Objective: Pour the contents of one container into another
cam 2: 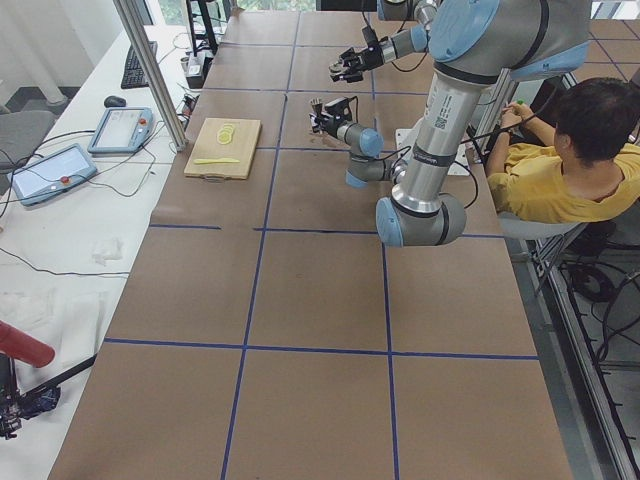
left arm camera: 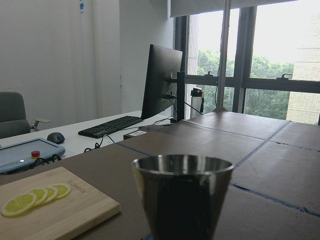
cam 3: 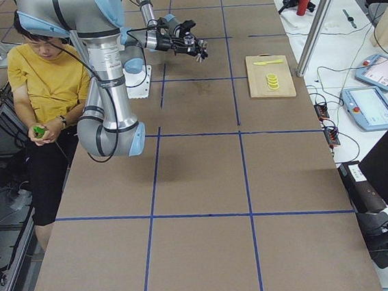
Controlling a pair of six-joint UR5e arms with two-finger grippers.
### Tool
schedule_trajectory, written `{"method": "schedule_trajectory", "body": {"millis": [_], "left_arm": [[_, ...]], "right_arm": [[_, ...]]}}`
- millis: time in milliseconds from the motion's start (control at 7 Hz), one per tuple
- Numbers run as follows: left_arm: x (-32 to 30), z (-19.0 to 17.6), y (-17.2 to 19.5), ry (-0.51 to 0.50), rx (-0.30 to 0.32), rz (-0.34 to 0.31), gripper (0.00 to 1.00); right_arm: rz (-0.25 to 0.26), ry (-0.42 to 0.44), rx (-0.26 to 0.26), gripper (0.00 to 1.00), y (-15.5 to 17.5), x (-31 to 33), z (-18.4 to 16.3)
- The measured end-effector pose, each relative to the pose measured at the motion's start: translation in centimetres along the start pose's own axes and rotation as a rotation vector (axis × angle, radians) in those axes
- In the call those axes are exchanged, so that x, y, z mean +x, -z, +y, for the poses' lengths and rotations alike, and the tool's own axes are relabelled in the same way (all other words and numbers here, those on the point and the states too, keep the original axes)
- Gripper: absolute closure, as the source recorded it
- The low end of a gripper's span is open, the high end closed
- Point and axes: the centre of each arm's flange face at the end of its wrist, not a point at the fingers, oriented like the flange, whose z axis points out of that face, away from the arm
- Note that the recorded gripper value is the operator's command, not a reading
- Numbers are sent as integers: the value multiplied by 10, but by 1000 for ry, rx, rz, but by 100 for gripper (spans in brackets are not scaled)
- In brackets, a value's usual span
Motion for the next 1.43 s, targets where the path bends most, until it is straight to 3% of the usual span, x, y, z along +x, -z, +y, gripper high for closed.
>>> {"method": "schedule_trajectory", "body": {"millis": [714,1429], "left_arm": [[40,9,5,-4,5,49,100],[46,7,2,0,9,53,100]], "right_arm": [[13,112,-51,100,-17,2,-9],[16,216,-98,100,-10,3,-25]]}}
